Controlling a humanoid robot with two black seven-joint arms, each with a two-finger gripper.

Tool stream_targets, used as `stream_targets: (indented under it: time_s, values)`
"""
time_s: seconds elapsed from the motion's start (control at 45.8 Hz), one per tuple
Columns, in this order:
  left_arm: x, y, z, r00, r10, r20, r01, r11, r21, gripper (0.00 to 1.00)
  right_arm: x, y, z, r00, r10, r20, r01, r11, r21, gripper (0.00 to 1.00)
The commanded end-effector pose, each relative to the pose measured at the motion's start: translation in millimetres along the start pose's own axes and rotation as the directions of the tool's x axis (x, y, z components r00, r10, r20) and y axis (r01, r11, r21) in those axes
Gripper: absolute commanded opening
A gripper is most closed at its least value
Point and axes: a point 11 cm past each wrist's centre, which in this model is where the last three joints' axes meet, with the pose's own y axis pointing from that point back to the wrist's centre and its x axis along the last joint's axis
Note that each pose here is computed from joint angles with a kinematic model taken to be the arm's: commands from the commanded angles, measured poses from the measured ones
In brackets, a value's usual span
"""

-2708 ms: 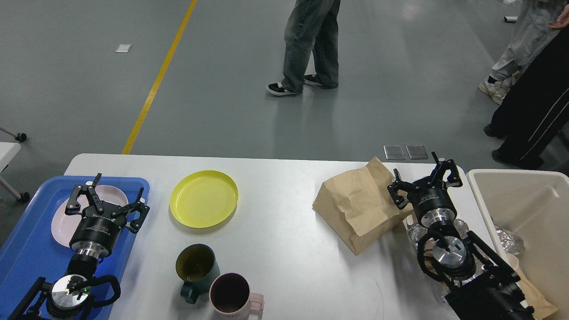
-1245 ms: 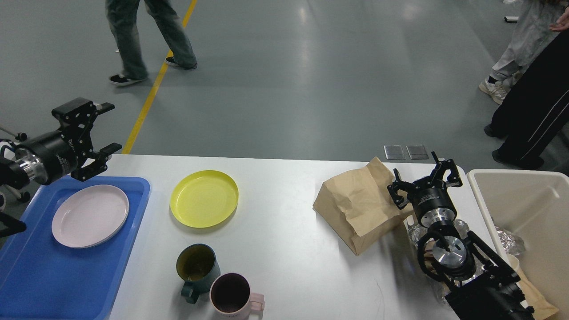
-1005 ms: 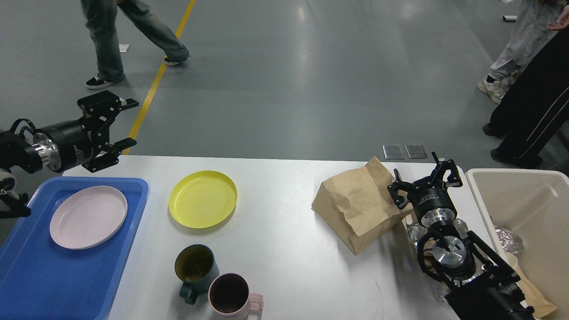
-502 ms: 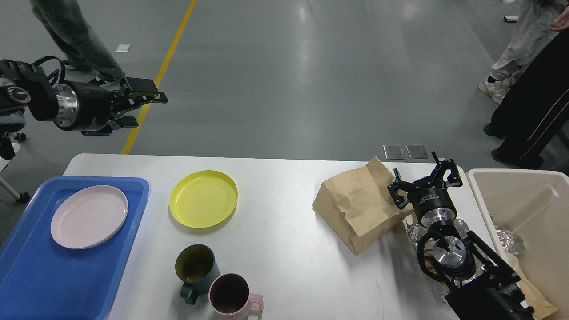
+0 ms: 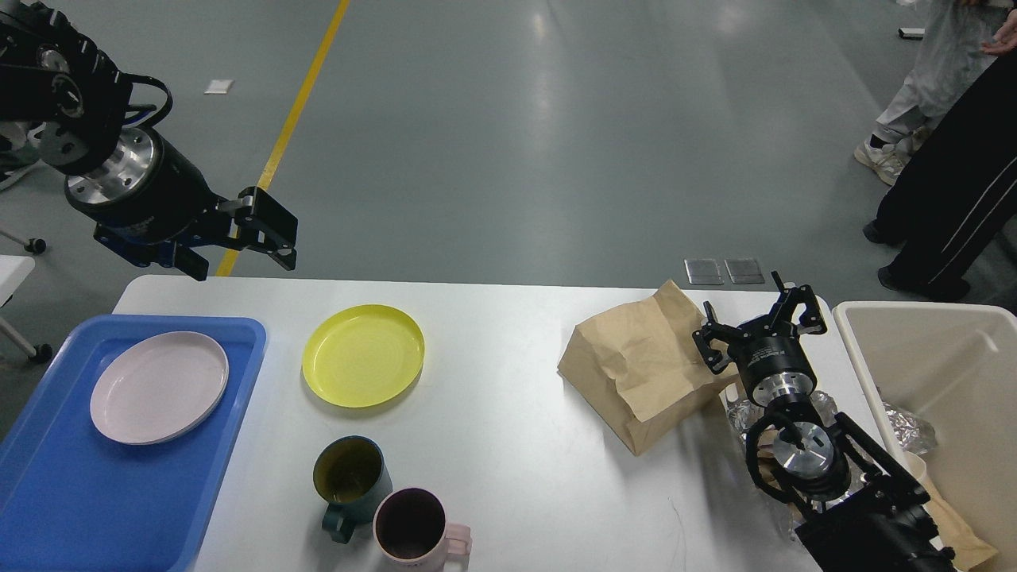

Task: Tidy desktop
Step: 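Raise the left gripper and move it over the dark green mug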

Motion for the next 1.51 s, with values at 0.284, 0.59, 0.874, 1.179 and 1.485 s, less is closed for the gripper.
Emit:
stream_targets:
  time_s: [0.284,0.59,0.874,1.179,1.485]
  values:
    - [-69,21,91,0.984,-0.175,-0.043,0.174,0.985,-0.012,0.97,0,0,0,1.000,0.000,0.000,0.000,1.000,0.000,1.00]
    - [-85,24,111,0.985,-0.166,-0.048,0.166,0.986,-0.006,0.97,0,0,0,1.000,0.000,0.000,0.000,1.000,0.000,1.00]
    - [-78,22,91,0.984,-0.147,-0.100,0.150,0.988,0.023,0.97,0,0,0,1.000,0.000,0.000,0.000,1.000,0.000,1.00]
    - [-90,-47,52,0.971,-0.177,-0.160,0.194,0.976,0.098,0.95,0,0,0,1.000,0.000,0.000,0.000,1.000,0.000,1.00]
    - [-107,-127,1,0.965,-0.146,-0.219,0.183,0.970,0.158,0.95,0,0,0,1.000,0.001,0.000,-0.001,1.000,0.000,1.00]
